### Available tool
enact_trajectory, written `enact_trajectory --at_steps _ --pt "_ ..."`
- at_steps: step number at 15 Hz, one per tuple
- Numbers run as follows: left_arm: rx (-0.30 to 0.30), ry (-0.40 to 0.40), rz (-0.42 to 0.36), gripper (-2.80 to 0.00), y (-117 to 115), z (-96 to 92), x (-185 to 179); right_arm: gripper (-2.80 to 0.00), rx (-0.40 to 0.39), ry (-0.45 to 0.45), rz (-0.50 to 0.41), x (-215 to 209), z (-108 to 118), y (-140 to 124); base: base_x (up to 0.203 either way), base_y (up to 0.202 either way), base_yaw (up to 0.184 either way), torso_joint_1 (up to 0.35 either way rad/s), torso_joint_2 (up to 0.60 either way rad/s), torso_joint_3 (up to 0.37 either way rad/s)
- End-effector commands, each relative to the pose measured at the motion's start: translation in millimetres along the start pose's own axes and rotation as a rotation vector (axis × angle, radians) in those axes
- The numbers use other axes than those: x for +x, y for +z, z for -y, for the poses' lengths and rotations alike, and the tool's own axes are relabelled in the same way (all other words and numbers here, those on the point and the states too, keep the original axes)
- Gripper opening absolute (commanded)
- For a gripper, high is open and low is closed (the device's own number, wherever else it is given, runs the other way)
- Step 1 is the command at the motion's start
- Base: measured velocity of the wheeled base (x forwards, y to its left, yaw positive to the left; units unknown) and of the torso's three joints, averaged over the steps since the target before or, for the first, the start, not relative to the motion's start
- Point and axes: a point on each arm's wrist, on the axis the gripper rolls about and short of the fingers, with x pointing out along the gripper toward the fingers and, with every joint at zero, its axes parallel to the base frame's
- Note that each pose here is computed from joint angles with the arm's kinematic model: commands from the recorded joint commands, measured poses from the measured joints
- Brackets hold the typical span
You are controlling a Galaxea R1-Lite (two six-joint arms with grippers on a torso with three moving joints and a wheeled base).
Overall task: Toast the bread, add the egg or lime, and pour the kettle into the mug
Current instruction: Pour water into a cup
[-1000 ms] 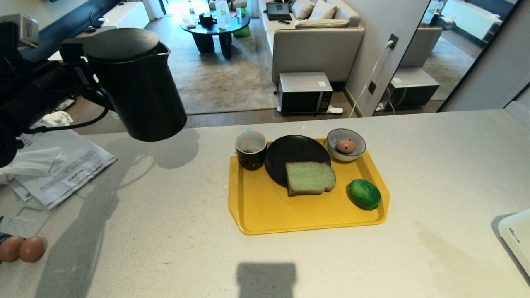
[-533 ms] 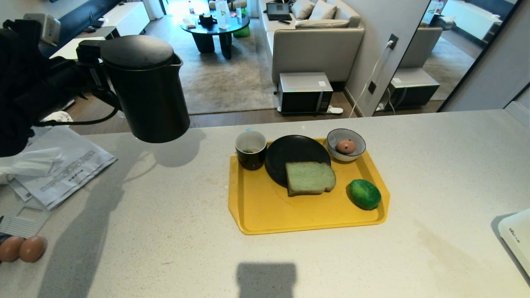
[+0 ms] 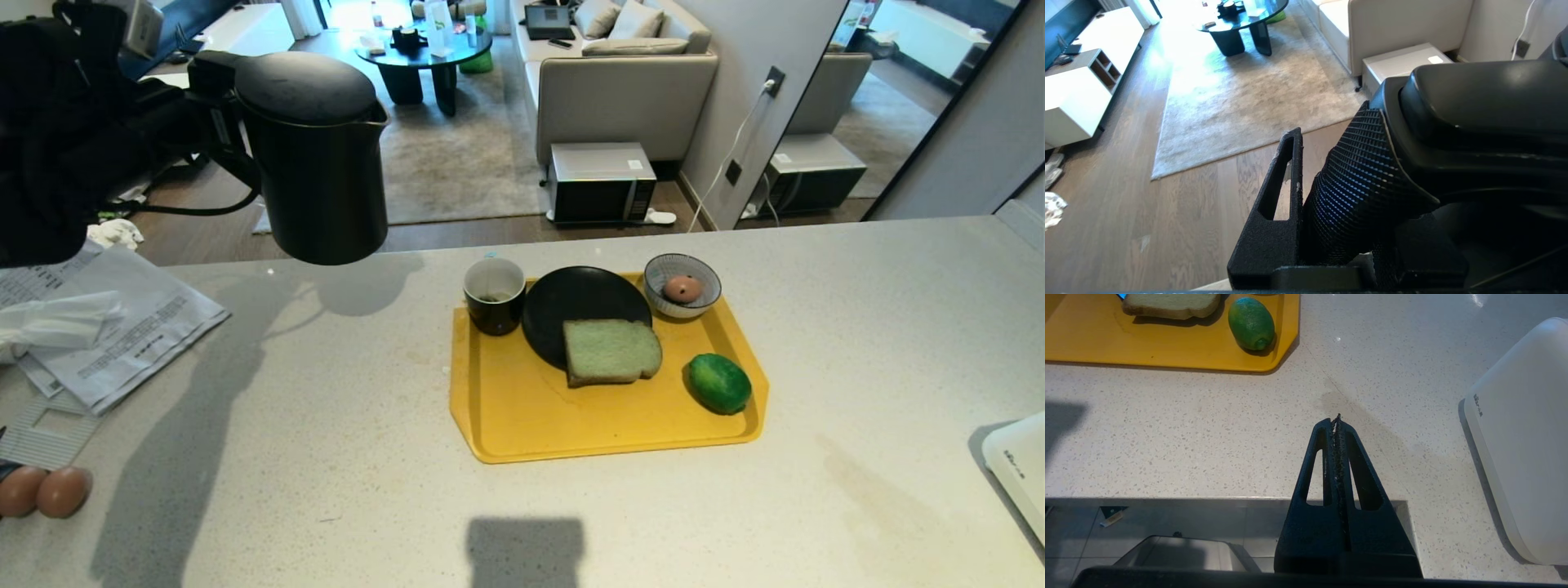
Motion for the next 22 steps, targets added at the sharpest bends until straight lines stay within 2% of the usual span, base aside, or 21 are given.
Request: enact_trajectory --at_steps 1,9,22 --pt "0.002 0.004 0.024 -2.8 9.1 1.0 -3.2 -2.8 -0.001 0.001 -0.001 0.1 0.0 0.1 0.0 0.0 0.0 0.0 0.0 0.0" --pt "-0.018 0.059 0.047 -2.8 22.5 -2.4 -10.8 -2.8 -0.006 0.001 -0.001 0.1 0.0 0.1 0.0 0.0 0.0 0.0 0.0 0.0" --pt "-0.003 0.054 0.039 -2.8 21.8 -3.3 -11.0 -2.8 0.0 0.001 -0.001 0.1 0.0 0.1 0.0 0.0 0.0 0.0 0.0 0.0"
